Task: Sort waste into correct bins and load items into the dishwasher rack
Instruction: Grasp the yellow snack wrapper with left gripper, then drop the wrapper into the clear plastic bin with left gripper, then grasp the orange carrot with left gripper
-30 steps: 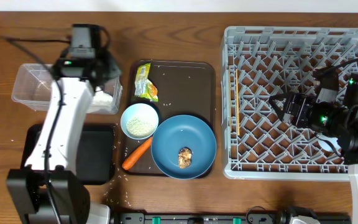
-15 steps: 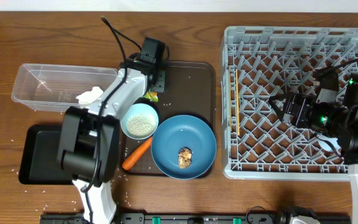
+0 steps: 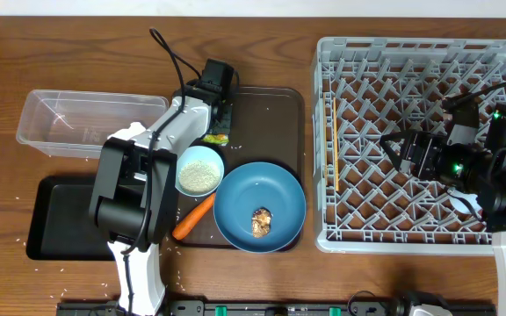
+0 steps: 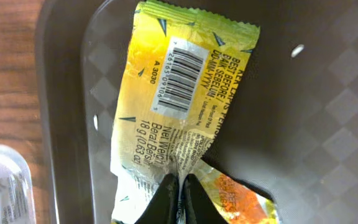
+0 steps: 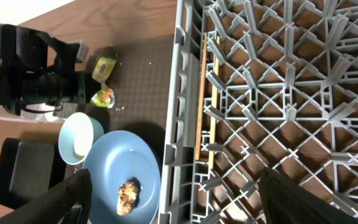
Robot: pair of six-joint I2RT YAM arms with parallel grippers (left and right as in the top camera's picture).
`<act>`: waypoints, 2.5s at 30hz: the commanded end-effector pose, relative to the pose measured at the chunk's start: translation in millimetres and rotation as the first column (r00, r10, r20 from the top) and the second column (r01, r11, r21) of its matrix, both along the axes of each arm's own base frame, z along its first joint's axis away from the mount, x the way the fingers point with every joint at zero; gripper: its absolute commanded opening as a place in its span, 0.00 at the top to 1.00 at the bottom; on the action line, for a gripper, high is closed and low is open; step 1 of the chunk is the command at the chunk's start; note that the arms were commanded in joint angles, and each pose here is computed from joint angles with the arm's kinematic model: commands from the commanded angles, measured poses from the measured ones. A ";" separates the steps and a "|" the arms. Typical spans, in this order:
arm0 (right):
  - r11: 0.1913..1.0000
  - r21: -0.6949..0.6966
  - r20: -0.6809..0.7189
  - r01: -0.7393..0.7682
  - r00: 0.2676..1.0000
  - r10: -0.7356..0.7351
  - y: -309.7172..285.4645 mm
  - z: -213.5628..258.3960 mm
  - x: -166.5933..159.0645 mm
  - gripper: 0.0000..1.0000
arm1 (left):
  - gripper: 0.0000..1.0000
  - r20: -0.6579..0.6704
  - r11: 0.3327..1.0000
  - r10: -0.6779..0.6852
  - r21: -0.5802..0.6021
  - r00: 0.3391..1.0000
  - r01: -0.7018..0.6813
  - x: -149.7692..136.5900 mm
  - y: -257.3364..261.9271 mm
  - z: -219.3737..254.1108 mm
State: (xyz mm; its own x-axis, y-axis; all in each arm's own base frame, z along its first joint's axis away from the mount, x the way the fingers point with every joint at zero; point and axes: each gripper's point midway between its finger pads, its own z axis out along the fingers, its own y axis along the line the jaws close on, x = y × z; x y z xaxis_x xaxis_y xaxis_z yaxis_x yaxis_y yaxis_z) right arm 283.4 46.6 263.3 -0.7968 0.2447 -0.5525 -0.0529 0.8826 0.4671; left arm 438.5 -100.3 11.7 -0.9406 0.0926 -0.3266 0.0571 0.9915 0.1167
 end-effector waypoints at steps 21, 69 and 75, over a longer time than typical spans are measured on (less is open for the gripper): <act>1.000 -0.006 0.001 -0.007 1.000 0.007 2.0 1.7 -0.9 0.21 | 0.94 0.270 0.920 0.378 -0.001 0.886 -0.392 -33.3 94.3 160.8; 0.999 -0.027 0.006 -0.033 0.999 0.034 2.2 0.4 -2.6 0.11 | 0.61 -0.137 0.957 0.148 -0.229 0.979 -0.176 -201.7 48.8 186.9; 0.999 -0.027 0.004 -0.034 0.999 0.034 2.2 0.1 -2.9 0.11 | 0.61 -0.307 0.965 0.136 -0.176 0.942 -0.196 -238.8 44.4 134.7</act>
State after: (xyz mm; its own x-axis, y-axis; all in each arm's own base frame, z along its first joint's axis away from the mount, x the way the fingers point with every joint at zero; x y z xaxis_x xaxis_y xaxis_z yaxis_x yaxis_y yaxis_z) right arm 279.8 47.0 260.5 -0.8066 0.2278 -0.5454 -0.0599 0.8865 0.4589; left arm 215.0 -56.1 165.0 -0.9878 -0.1240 -0.0944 -0.1140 0.9879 -0.1050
